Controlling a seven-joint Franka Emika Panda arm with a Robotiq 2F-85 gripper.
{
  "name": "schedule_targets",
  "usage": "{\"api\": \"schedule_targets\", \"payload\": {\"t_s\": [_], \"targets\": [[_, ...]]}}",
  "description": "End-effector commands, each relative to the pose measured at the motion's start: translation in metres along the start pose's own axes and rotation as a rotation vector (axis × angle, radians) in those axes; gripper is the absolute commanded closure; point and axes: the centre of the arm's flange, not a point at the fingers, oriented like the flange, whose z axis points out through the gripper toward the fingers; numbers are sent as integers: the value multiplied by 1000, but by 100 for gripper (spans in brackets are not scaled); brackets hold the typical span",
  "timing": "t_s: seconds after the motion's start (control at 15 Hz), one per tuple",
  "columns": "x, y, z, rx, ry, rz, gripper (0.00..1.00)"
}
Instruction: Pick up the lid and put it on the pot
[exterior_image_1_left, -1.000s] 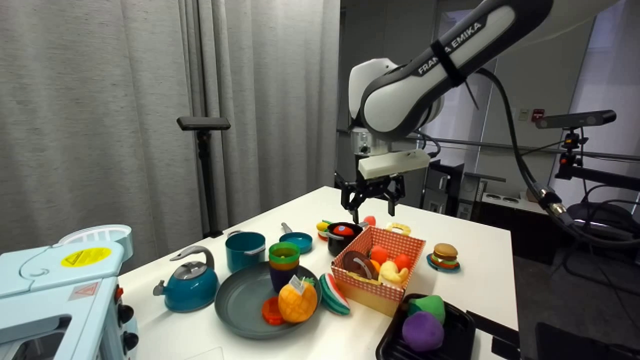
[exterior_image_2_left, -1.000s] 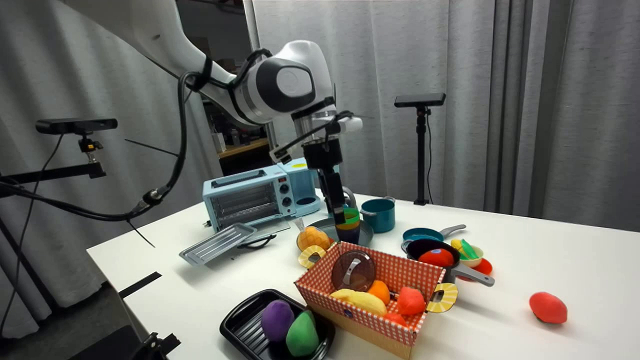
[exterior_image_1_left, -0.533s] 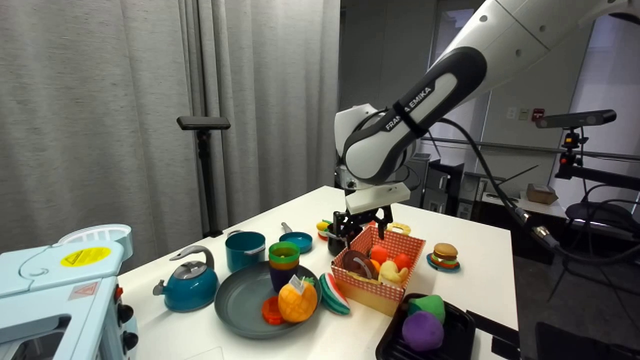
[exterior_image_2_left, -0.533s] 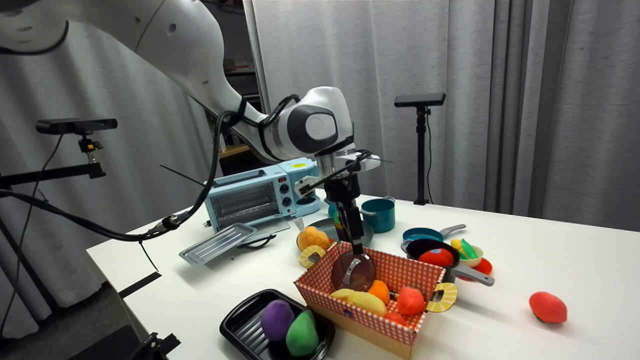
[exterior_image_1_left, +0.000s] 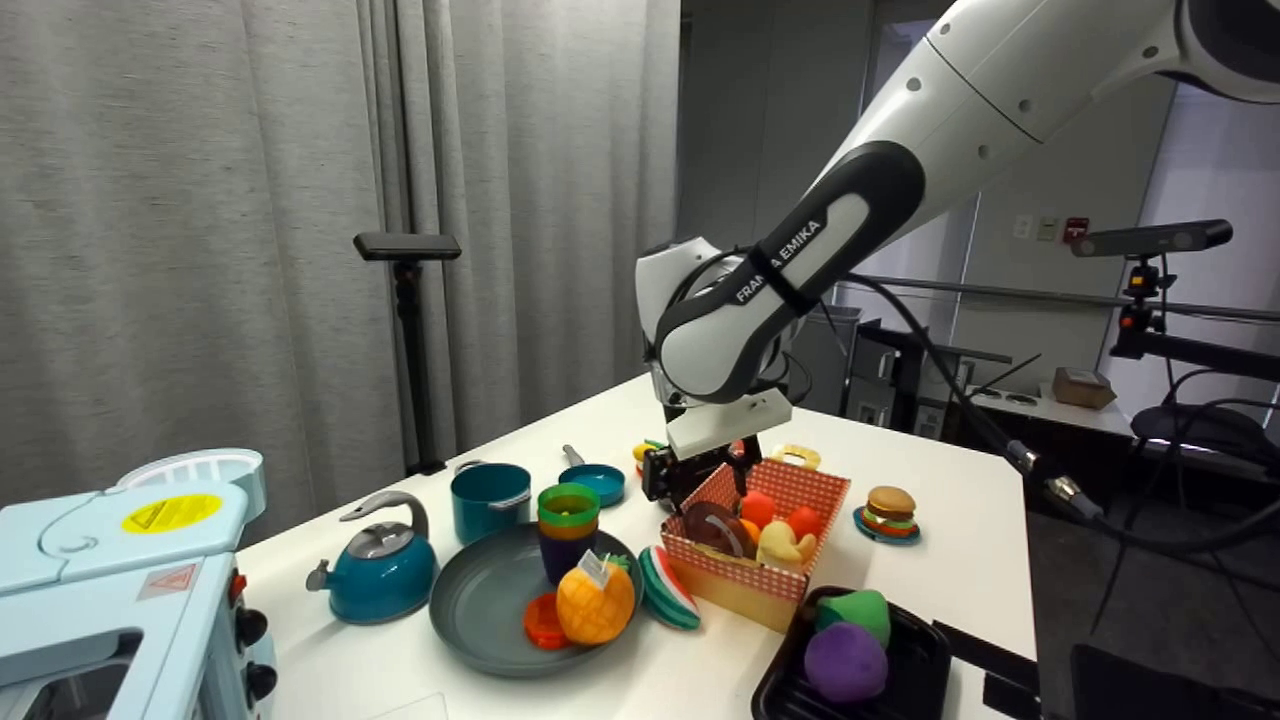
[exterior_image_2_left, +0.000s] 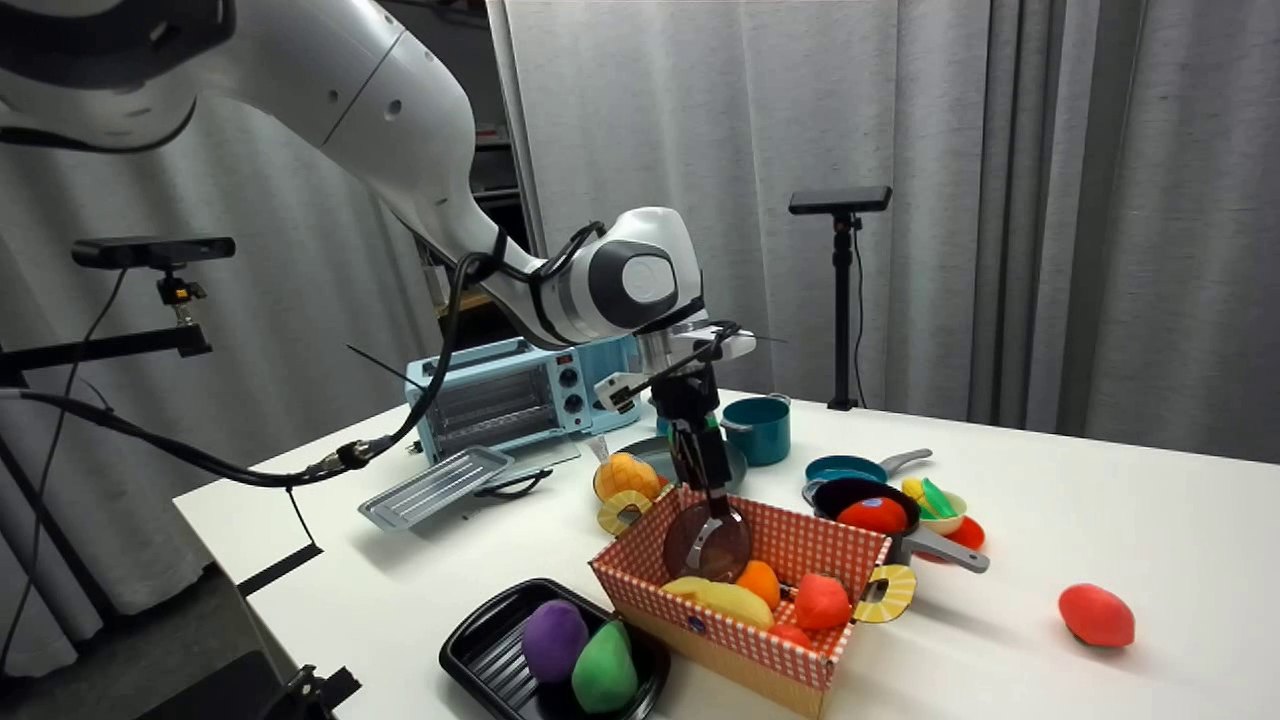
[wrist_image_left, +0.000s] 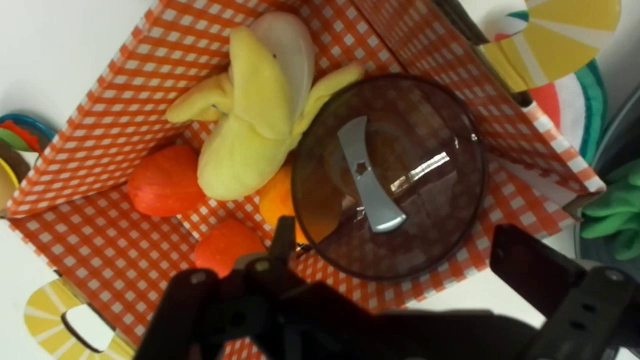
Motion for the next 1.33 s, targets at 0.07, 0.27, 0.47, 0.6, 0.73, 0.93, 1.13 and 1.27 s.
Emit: {"api": "schedule_targets", "payload": {"t_s": [0.07, 0.27, 0.47, 0.6, 0.73, 0.93, 1.13, 1.27], "targets": [[8, -2, 0, -12, -24, -107, 0], [5, 5, -4, -3, -60, -219, 0], [1, 19, -9, 6, -74, -285, 0], [-2, 25, -9, 2, -40, -291, 0], [0, 41, -5, -4, -12, -279, 0], [-8, 37, -1, 5, 50, -265, 0], [-18, 34, 2, 51, 72, -266, 0], [-26, 42, 4, 82, 73, -269, 0]]}}
